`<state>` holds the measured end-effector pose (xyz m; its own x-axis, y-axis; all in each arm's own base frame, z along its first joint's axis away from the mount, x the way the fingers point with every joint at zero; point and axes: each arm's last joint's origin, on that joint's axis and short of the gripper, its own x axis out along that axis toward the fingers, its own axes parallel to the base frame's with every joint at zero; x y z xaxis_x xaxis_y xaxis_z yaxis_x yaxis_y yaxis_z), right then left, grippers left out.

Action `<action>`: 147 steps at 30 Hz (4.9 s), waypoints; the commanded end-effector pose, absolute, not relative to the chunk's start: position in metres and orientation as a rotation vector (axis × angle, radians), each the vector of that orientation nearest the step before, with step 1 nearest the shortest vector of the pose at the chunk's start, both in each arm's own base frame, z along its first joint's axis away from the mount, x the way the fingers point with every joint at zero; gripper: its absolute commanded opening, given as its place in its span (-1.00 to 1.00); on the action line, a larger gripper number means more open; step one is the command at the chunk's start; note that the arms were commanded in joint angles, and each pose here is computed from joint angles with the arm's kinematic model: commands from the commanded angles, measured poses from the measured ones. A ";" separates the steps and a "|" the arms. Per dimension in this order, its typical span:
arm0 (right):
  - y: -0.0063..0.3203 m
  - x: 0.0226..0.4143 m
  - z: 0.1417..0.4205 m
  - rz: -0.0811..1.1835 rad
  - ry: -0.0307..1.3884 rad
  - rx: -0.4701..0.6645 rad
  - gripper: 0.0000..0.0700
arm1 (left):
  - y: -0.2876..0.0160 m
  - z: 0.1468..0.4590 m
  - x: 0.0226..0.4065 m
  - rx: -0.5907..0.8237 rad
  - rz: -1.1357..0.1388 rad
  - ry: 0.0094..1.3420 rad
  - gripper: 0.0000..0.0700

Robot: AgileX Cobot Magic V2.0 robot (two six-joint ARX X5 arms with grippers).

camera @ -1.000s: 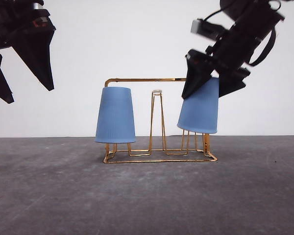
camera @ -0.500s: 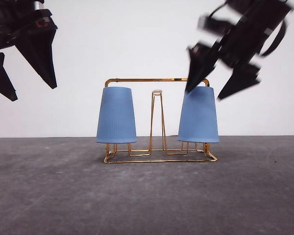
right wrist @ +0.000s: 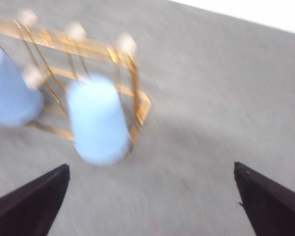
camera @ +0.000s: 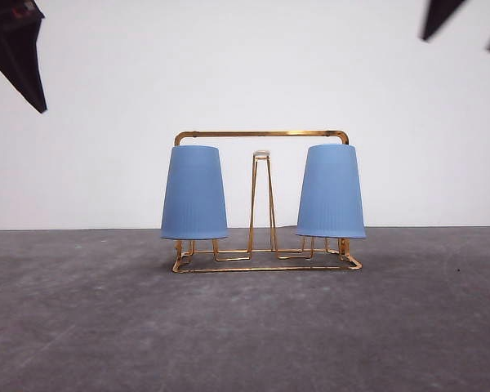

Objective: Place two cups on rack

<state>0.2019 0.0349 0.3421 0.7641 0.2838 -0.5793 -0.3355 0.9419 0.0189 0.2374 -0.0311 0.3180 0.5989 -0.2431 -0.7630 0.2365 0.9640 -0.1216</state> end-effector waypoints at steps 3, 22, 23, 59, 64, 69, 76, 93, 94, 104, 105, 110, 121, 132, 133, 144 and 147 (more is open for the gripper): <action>0.029 0.176 0.319 0.279 0.625 -0.055 0.78 | -0.030 0.326 0.230 -0.008 -0.261 0.867 0.56; 0.015 0.145 0.288 0.212 0.636 -0.004 -0.96 | -0.030 0.330 0.224 -0.009 -0.262 0.861 -0.72; 0.015 0.145 0.288 0.212 0.634 -0.003 -0.95 | -0.030 0.330 0.224 -0.009 -0.262 0.859 -1.00; 0.015 0.153 0.301 0.189 0.482 0.061 -0.95 | -0.002 0.235 0.123 0.001 -0.054 0.308 -0.96; 0.015 0.153 0.301 0.189 0.482 0.061 -0.95 | 0.002 0.199 0.100 -0.058 0.012 0.229 -0.96; 0.015 0.153 0.301 0.189 0.482 0.061 -0.95 | 0.002 0.176 0.092 -0.083 0.021 0.181 -0.96; 0.015 0.153 0.301 0.189 0.482 0.061 -0.96 | 0.002 0.151 0.094 -0.114 0.024 0.205 -0.96; 0.015 0.153 0.301 0.189 0.482 0.061 -0.96 | 0.003 0.149 0.096 -0.123 0.042 0.176 -0.96; 0.015 0.153 0.301 0.189 0.482 0.061 -0.95 | 0.003 0.149 0.096 -0.123 0.042 0.176 -0.96; 0.015 0.153 0.301 0.189 0.481 0.061 -0.95 | 0.003 0.149 0.096 -0.123 0.042 0.176 -0.96; 0.015 0.153 0.301 0.191 0.480 0.060 -0.95 | 0.003 0.149 0.096 -0.123 0.042 0.176 -0.96; 0.013 0.141 0.291 0.179 0.432 -0.037 -0.95 | 0.003 0.149 0.096 -0.123 0.042 0.176 -0.96; 0.009 0.105 0.172 0.162 0.175 -0.060 -0.95 | 0.003 0.149 0.096 -0.123 0.042 0.176 -0.96; 0.008 0.096 0.152 0.156 0.146 -0.061 -0.95 | 0.003 0.150 0.096 -0.123 0.042 0.176 -0.96; 0.008 0.095 0.150 0.155 0.162 -0.058 -0.95 | 0.003 0.150 0.096 -0.123 0.042 0.176 -0.96; 0.008 0.096 0.152 0.148 0.143 -0.050 -0.95 | 0.003 0.150 0.096 -0.123 0.042 0.176 -0.96; 0.008 0.096 0.152 0.146 0.143 -0.050 -0.95 | 0.003 0.150 0.096 -0.123 0.042 0.175 -0.96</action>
